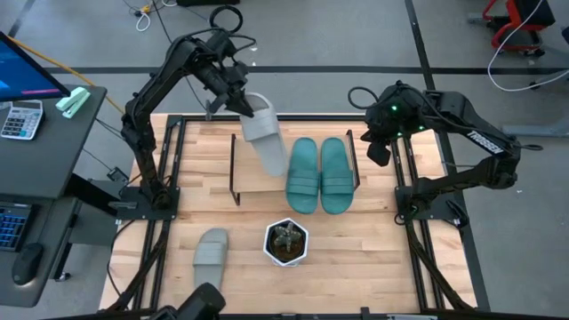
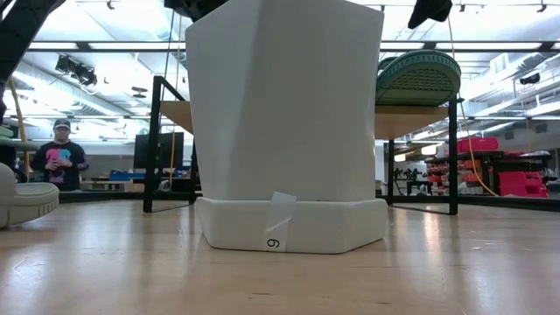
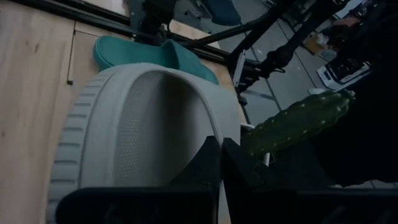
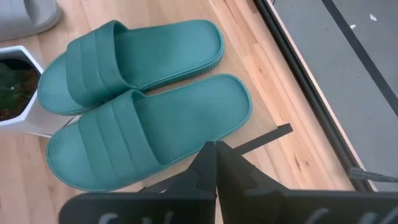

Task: Pick and place slides into the shelf
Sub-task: Put the right gray slide on the shelf

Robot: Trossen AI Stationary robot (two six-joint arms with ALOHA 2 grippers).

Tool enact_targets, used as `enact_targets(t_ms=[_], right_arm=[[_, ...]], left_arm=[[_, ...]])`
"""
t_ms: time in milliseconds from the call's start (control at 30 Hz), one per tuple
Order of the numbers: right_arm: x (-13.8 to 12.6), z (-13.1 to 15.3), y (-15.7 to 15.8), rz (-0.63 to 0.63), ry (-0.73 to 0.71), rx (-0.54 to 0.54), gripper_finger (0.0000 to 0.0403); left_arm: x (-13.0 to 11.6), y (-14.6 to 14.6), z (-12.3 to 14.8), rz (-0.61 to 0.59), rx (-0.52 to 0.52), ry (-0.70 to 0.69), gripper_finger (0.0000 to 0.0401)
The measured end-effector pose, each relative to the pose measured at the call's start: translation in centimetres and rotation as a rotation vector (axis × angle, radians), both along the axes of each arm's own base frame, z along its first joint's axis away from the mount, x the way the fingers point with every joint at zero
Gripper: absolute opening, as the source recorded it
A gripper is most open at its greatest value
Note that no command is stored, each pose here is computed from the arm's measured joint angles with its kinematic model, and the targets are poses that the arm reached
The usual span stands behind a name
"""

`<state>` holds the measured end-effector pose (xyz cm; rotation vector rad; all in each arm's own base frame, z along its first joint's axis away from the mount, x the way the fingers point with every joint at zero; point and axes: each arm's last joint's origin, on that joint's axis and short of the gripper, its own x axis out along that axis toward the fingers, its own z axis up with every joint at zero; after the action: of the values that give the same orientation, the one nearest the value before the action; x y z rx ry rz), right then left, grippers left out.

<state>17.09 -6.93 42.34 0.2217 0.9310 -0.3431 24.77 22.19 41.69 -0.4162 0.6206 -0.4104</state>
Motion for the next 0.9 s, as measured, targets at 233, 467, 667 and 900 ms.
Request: enact_targets(t_ms=[233, 467, 667, 900], right_arm=[[-0.4, 0.2, 0.2, -0.006, -0.011, -0.002, 0.0006], [-0.5, 0.2, 0.2, 0.012, -0.006, -0.016, 0.0003], [-0.5, 0.2, 0.2, -0.002, -0.010, -0.006, 0.0004], [-0.4, 0.2, 0.2, -0.001, -0.013, -0.008, 0.0005]], left_arm=[[-1.0, -2.0, 2.9, -0.143, 0.082, -0.266, 0.0007], [-0.8, -0.5, 9.3, -0.035, 0.437, -0.567, 0.0007], [-1.0, 0.2, 13.3, 0.370, 0.771, -0.654, 0.0007], [-2.8, 2.5, 13.5, 0.603, 0.941, -0.571, 0.0007]])
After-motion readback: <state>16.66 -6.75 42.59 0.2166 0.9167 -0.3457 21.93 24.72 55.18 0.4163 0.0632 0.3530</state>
